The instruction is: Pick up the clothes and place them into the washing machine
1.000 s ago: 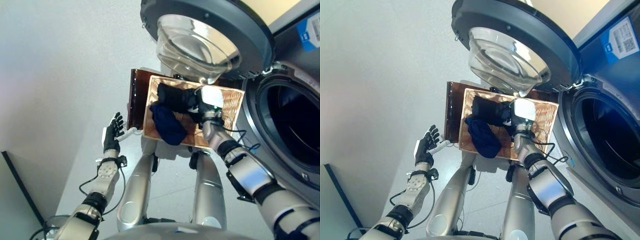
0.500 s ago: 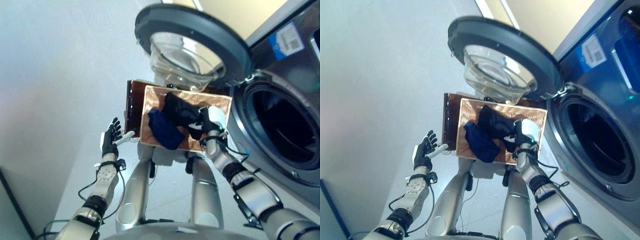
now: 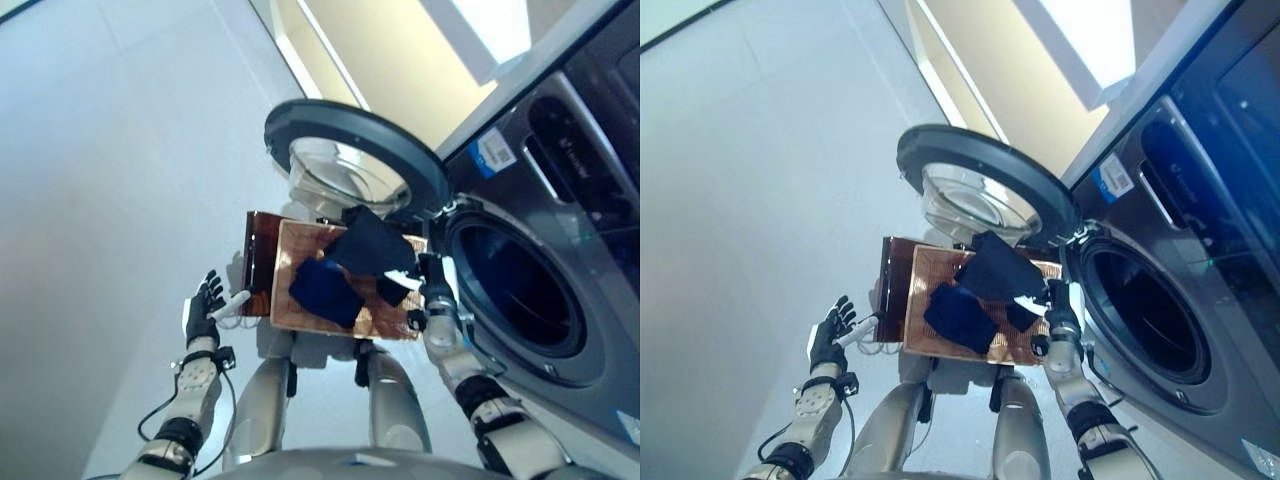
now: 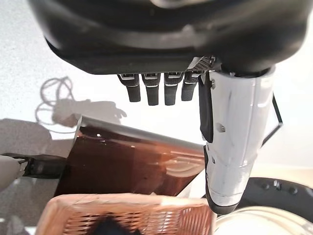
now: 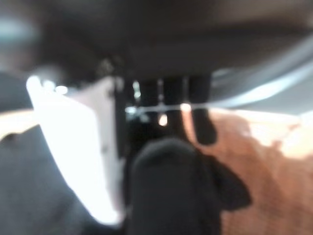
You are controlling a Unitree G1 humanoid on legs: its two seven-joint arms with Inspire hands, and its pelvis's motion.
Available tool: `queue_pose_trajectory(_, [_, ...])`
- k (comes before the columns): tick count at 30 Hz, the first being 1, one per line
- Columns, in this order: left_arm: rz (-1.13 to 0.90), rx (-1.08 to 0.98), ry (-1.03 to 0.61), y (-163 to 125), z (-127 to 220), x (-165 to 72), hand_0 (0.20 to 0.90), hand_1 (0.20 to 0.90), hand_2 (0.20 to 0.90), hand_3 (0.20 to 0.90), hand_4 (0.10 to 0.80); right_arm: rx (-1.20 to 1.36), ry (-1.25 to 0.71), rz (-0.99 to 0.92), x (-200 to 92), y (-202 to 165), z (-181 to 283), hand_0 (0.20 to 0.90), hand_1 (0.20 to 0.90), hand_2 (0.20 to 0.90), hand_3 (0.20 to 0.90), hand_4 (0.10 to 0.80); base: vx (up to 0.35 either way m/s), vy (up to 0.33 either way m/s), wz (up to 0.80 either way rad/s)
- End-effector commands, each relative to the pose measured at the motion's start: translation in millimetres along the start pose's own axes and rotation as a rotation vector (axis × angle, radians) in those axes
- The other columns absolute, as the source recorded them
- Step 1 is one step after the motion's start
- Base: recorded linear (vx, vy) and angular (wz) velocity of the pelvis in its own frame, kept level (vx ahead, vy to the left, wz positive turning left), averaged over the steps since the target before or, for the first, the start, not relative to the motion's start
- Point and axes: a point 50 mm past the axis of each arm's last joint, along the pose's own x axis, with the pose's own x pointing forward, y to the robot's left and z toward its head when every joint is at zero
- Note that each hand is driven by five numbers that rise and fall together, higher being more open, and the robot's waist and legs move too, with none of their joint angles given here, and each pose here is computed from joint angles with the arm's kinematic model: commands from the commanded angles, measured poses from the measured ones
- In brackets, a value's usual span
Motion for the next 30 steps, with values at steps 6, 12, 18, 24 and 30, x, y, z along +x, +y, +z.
queue_pose_trajectory(6, [0.017,-0.042,-0.036,5,8,7,0.9,0.9,0.9,0.9,0.8,0.512,0.022,-0.124,1,-19,-6,0.2,0.2,0.2,0.2,0.3,-0.029,-0.006,-0.08])
queue_pose_trajectory(12, [-0.017,-0.072,-0.054,-7,14,9,0.9,0.9,0.9,0.9,0.8,0.754,0.081,-0.148,3,-10,-13,0.2,0.2,0.2,0.2,0.3,-0.038,0.004,-0.05])
queue_pose_trajectory(18, [-0.039,-0.08,-0.055,-14,15,9,0.9,0.9,0.9,0.9,0.8,0.658,0.142,-0.092,0,-3,-23,0.2,0.2,0.2,0.2,0.3,-0.008,0.0,-0.02])
queue_pose_trajectory(24, [-0.042,-0.086,-0.066,-18,19,13,0.9,0.9,0.9,0.9,0.8,0.797,0.176,-0.154,-3,-5,-32,0.2,0.2,0.2,0.2,0.3,0.001,0.003,-0.01])
queue_pose_trajectory(30, [-0.053,-0.12,-0.075,-26,21,12,0.9,0.9,0.9,0.9,0.8,1.082,0.181,-0.323,-3,-12,-37,0.2,0.2,0.2,0.2,0.3,-0.002,0.017,-0.03])
